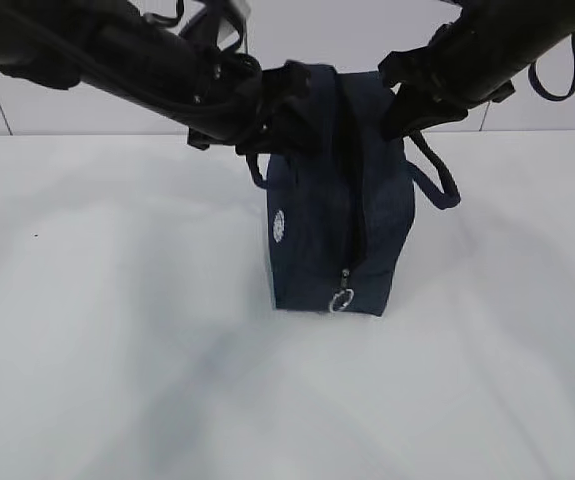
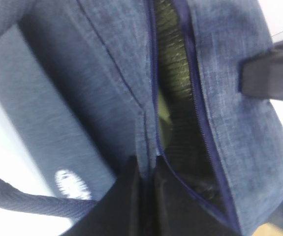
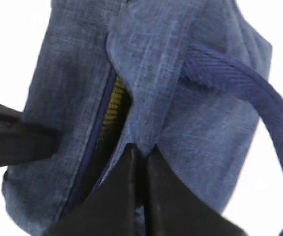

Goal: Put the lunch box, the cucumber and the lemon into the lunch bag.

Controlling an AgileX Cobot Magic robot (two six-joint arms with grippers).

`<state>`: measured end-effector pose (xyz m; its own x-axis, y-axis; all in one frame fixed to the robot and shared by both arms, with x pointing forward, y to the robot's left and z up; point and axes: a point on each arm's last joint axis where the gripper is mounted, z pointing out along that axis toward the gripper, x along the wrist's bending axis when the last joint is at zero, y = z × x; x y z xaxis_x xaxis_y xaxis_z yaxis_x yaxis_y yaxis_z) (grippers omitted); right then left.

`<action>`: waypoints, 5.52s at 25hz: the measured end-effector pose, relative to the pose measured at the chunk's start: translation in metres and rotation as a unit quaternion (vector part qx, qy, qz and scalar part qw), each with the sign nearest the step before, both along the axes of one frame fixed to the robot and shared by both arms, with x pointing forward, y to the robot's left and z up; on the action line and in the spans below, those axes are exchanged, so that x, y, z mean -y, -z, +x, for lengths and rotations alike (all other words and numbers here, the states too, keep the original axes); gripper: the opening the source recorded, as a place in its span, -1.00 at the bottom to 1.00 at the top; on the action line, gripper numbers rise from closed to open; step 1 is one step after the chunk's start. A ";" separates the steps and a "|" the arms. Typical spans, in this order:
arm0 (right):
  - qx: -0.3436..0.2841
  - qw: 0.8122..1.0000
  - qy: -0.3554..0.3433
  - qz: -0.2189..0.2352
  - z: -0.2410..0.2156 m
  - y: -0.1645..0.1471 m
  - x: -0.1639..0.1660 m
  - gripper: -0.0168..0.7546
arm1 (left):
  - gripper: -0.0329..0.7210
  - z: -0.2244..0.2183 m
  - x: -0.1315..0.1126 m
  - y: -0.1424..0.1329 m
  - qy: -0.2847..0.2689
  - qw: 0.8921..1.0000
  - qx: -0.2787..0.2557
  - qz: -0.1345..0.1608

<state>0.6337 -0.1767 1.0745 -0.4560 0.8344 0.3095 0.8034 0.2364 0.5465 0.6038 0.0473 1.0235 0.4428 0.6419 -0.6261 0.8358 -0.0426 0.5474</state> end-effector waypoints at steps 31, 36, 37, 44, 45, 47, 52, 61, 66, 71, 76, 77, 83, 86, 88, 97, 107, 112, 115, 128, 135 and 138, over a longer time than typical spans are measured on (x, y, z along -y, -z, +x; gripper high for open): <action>0.018 0.999 -0.010 0.032 0.016 0.019 -0.008 -0.95 | -0.91 0.013 -0.009 0.024 0.011 0.999 0.019 0.042; 0.023 0.998 -0.012 0.049 0.016 0.017 -0.010 -0.95 | -0.91 0.015 -0.016 0.016 0.004 0.999 0.031 0.040; 0.025 0.998 -0.012 0.049 0.016 0.017 -0.010 -0.95 | -0.91 0.016 -0.017 0.016 0.002 0.999 0.032 0.040; 0.027 0.998 -0.012 0.049 0.017 0.018 -0.011 -0.95 | -0.91 0.021 -0.026 0.015 -0.007 0.999 0.031 0.040; 0.027 0.998 -0.012 0.049 0.017 0.018 -0.011 -0.95 | -0.91 0.020 -0.026 0.015 -0.005 0.999 0.030 0.040; 0.027 0.998 -0.013 0.049 0.017 0.018 -0.011 -0.95 | -0.91 0.020 -0.026 0.015 -0.005 0.999 0.030 0.040; 0.027 0.998 -0.013 0.048 0.017 0.018 -0.011 -0.95 | -0.91 0.020 -0.026 0.015 -0.004 0.999 0.030 0.040; 0.031 0.998 -0.025 0.054 0.017 0.017 -0.012 -0.65 | -0.91 0.018 -0.025 0.015 0.004 0.999 0.024 0.039; 0.032 0.997 -0.026 0.057 0.017 0.017 -0.013 -0.30 | -0.91 0.018 -0.025 0.015 0.005 0.999 0.023 0.039; 0.041 0.998 -0.032 0.040 0.015 0.013 -0.010 -0.23 | -0.91 0.017 -0.025 0.016 0.009 0.999 0.021 0.038; 0.073 0.996 -0.054 -0.015 0.008 -0.005 -0.003 -0.23 | -0.91 0.017 -0.025 0.016 0.011 0.999 0.019 0.038; 0.080 0.995 -0.057 -0.022 0.006 -0.010 -0.001 -0.23 | -0.91 0.017 -0.025 0.016 0.011 0.999 0.019 0.038; 0.081 0.993 -0.081 -0.029 -0.005 -0.034 0.000 0.05 | -0.91 0.017 -0.025 0.016 0.012 0.999 0.019 0.038; 0.060 0.992 -0.102 -0.033 -0.011 -0.039 0.000 0.25 | -0.91 0.017 -0.024 0.016 0.013 0.999 0.018 0.038; 0.039 0.991 -0.122 -0.047 -0.016 -0.041 0.001 0.29 | -0.91 0.017 -0.024 0.016 0.013 0.999 0.018 0.038; 0.069 0.983 -0.109 -0.130 -0.050 -0.086 0.022 0.31 | -0.91 0.017 -0.024 0.016 0.013 0.999 0.019 0.038; 0.128 0.986 -0.033 -0.097 -0.111 -0.130 0.038 0.31 | -0.91 0.016 -0.025 0.016 0.016 0.999 0.019 0.040; 0.164 0.983 -0.001 -0.081 -0.152 -0.110 0.048 0.31 | -0.91 0.016 -0.024 0.016 0.018 0.999 0.017 0.039; 0.170 0.983 0.013 -0.067 -0.169 -0.090 0.051 0.31 | -0.91 0.016 -0.024 0.016 0.018 0.999 0.018 0.040; 0.200 0.970 -0.105 -0.086 -0.225 -0.023 0.038 0.31 | -0.91 0.015 -0.024 0.016 0.021 0.999 0.017 0.041; 0.189 0.974 -0.115 -0.055 -0.230 0.016 0.034 0.31 | -0.91 0.015 -0.024 0.016 0.022 0.999 0.016 0.041; 0.209 0.966 -0.146 -0.039 -0.234 0.027 0.030 0.31 | -0.91 0.015 -0.024 0.016 0.022 0.999 0.016 0.041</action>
